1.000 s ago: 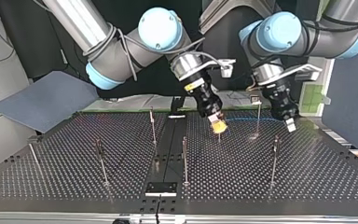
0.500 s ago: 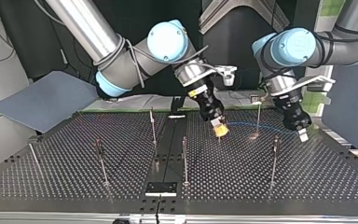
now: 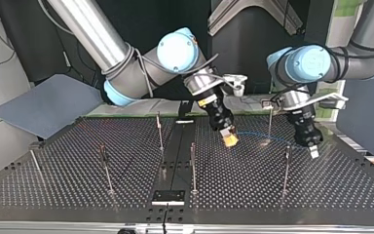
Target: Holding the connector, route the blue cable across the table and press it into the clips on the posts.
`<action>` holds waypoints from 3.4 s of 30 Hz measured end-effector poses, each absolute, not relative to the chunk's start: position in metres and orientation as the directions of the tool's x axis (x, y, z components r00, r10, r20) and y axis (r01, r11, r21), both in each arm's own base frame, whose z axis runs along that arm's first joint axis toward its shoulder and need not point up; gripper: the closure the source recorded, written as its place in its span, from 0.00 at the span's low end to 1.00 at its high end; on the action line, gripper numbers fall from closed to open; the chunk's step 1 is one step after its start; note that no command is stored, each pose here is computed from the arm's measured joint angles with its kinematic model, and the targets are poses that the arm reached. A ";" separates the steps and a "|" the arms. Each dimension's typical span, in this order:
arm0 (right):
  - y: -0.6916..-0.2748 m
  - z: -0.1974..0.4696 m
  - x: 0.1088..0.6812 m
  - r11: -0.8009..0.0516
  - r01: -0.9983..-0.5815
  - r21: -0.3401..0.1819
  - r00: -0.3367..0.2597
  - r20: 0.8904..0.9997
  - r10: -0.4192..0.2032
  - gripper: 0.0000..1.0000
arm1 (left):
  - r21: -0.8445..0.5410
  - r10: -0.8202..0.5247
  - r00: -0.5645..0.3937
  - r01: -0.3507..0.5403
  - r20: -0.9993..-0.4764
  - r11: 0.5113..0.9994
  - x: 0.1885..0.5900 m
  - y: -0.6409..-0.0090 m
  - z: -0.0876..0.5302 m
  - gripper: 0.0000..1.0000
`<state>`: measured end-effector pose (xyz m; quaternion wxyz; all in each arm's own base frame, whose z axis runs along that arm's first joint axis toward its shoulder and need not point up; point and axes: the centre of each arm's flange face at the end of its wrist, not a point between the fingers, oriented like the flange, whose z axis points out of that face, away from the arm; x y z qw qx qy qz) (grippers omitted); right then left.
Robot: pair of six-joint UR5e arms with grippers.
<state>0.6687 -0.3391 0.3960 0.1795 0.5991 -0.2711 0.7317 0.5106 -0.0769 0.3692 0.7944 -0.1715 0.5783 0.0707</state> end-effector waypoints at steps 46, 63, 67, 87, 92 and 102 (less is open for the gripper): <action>-0.386 0.395 0.648 -0.745 -0.632 -0.211 -0.234 0.969 -0.075 1.00 | -0.323 -0.234 0.354 -0.217 -0.906 0.921 0.570 -0.038 0.347 0.74; -0.382 0.393 0.649 -0.747 -0.632 -0.204 -0.219 0.972 -0.080 1.00 | -0.354 -0.289 0.252 -0.272 -0.924 0.895 0.535 -0.043 0.352 0.00; -0.381 0.393 0.649 -0.748 -0.632 -0.204 -0.218 0.973 -0.081 1.00 | -0.368 -0.322 0.211 -0.243 -0.923 0.897 0.517 -0.051 0.352 0.00; -0.380 0.392 0.648 -0.746 -0.634 -0.204 -0.208 0.974 -0.089 1.00 | -0.391 -0.378 0.101 -0.180 -0.920 0.903 0.427 -0.075 0.362 0.00; -0.382 0.391 0.646 -0.743 -0.638 -0.204 -0.202 0.975 -0.094 1.00 | -0.390 -0.374 0.129 -0.138 -0.918 0.910 0.419 -0.081 0.379 0.00; -0.388 0.390 0.641 -0.733 -0.649 -0.206 -0.197 0.975 -0.100 1.00 | -0.349 -0.341 0.106 -0.069 -0.934 0.934 0.411 -0.099 0.386 0.00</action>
